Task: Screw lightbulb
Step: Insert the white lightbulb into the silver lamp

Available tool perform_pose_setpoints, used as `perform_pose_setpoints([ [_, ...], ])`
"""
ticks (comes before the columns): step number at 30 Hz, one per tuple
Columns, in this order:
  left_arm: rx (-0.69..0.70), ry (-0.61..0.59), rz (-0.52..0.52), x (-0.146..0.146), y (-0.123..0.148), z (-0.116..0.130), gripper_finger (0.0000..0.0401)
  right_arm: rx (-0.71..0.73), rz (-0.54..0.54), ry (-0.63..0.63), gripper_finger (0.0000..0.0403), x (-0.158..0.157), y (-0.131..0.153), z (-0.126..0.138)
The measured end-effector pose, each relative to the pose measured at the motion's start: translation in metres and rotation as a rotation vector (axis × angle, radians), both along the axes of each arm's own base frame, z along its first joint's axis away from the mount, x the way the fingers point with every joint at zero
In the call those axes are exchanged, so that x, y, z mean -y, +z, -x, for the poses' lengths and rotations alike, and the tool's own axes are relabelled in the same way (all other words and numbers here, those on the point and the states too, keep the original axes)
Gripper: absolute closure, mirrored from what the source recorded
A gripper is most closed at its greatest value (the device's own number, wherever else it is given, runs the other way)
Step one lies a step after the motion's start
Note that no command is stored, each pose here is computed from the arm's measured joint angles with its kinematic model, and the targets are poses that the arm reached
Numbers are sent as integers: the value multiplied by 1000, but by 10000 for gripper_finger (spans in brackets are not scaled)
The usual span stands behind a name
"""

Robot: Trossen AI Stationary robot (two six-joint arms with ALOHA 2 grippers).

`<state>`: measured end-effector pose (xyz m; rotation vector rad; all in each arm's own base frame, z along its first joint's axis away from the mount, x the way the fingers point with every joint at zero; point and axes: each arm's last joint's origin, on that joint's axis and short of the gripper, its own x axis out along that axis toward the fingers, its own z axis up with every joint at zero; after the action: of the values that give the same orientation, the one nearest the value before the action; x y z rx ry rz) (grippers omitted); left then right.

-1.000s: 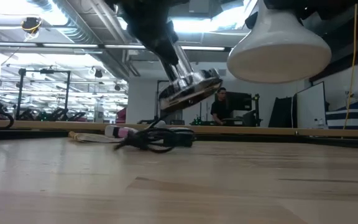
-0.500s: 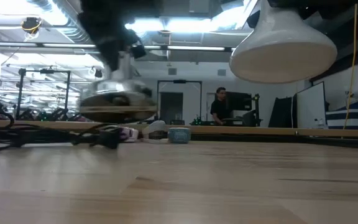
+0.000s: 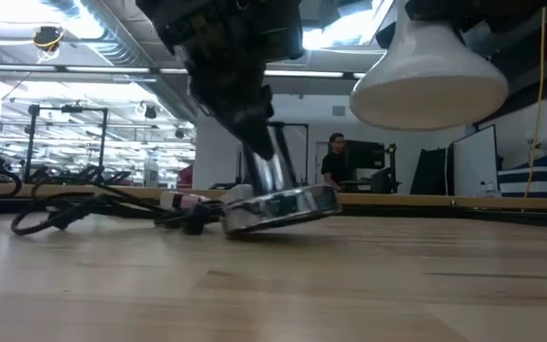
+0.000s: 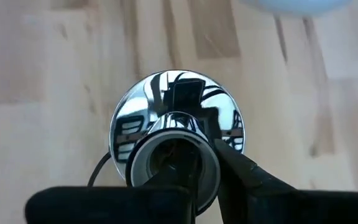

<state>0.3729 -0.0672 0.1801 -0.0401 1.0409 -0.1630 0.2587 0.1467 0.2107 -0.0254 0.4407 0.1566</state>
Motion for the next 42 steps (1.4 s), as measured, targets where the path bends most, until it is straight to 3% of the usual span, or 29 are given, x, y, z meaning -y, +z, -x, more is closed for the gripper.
perform_pose_setpoints([
  [7,135,-15,-159,-3,2,-10,370,8,60,-82,226,3,-1,0],
  [12,159,-47,-251,-5,5,-14,341,-10,87,-108,226,5,-3,1],
  [19,170,-60,-255,-4,7,-15,264,-27,101,-111,226,5,-5,2],
  [24,179,-60,-252,-4,8,-16,230,-30,102,-110,226,5,-5,2],
  [33,222,-28,-222,-4,23,-13,224,-48,152,-150,226,8,-8,4],
  [38,285,-6,-201,-5,49,-5,224,-37,236,-181,226,10,-8,4],
  [42,321,12,-179,-5,65,2,223,-25,366,-200,226,12,-8,4],
])
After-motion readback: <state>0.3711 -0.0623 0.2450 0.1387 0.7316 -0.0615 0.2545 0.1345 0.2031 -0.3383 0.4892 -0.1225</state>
